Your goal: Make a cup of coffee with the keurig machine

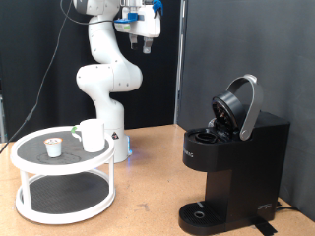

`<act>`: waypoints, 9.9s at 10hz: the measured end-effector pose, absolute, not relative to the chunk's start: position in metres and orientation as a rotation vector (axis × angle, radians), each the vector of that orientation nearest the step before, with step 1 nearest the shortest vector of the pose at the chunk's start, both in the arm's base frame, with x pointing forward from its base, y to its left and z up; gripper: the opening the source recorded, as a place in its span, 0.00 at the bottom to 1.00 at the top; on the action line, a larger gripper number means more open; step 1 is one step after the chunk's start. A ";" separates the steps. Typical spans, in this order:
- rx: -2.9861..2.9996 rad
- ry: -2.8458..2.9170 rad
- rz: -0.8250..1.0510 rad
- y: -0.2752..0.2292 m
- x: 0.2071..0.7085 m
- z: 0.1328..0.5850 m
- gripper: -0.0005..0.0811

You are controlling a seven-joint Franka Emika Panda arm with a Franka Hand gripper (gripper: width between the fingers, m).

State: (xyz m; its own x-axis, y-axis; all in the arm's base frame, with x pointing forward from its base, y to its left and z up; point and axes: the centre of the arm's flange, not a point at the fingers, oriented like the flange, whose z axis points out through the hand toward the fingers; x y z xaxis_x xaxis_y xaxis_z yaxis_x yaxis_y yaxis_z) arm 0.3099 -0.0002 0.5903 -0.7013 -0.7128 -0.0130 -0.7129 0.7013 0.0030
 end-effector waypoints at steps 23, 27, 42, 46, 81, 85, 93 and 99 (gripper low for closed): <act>-1.219 2.872 0.111 -0.246 0.293 0.580 0.91; -1.219 2.863 0.168 -0.252 0.289 0.557 0.91; -1.202 2.891 -0.047 -0.264 0.301 0.381 0.91; -1.207 2.896 -0.094 -0.260 0.297 0.351 0.91; -1.002 2.410 0.882 -0.178 0.370 0.482 0.44; -0.938 2.419 0.891 -0.140 0.408 0.504 0.44; -0.854 2.297 0.992 -0.088 0.448 0.519 0.45; -0.921 2.318 0.932 -0.010 0.484 0.523 0.45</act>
